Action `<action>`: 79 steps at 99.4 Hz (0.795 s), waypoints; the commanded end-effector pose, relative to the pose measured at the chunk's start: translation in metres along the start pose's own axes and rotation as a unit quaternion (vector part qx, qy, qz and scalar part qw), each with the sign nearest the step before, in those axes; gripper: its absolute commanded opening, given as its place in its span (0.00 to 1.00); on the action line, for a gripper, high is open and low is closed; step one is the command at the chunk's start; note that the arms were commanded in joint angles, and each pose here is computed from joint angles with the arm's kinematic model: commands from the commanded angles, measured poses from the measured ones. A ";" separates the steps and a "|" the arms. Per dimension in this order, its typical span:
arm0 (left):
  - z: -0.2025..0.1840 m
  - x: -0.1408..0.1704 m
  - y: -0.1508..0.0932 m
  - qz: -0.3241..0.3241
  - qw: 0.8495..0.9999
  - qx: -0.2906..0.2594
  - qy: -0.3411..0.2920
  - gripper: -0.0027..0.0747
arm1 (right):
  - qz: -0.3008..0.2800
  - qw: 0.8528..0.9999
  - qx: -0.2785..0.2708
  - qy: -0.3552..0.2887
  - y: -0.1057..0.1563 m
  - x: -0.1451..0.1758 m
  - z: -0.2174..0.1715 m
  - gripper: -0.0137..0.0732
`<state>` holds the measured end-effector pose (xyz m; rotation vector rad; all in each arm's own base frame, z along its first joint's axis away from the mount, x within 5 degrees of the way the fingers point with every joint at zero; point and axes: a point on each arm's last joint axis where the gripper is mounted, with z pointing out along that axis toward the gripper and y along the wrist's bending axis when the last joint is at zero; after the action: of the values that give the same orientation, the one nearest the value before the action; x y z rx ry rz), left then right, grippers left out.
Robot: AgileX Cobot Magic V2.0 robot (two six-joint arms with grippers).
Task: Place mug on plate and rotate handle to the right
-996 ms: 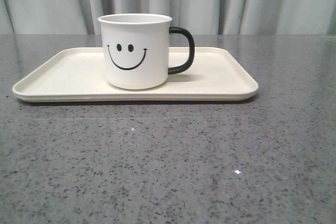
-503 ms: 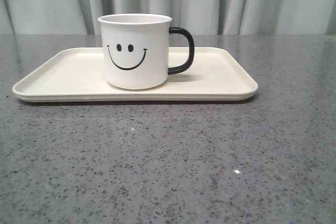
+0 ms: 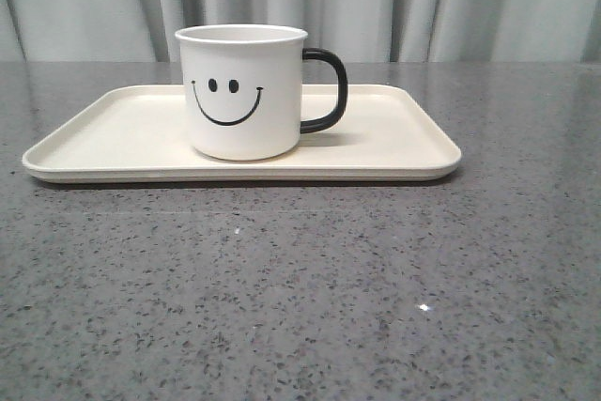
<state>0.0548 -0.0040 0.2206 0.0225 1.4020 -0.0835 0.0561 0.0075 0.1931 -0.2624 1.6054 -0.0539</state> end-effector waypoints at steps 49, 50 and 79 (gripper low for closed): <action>-0.003 -0.005 -0.001 0.000 0.999 0.003 -0.048 0.01 | 0.015 0.999 0.013 -0.045 -0.002 -0.008 -0.001 0.03; -0.003 -0.005 -0.001 0.000 0.999 0.003 -0.048 0.01 | 0.017 0.999 0.013 -0.045 -0.002 -0.008 -0.001 0.03; -0.003 -0.005 -0.001 0.000 0.999 0.003 -0.048 0.01 | 0.049 0.998 0.012 -0.044 -0.003 -0.008 -0.001 0.03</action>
<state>0.0548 -0.0040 0.2206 0.0225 1.4020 -0.0835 0.0562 0.0070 0.1933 -0.1725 1.6152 0.0231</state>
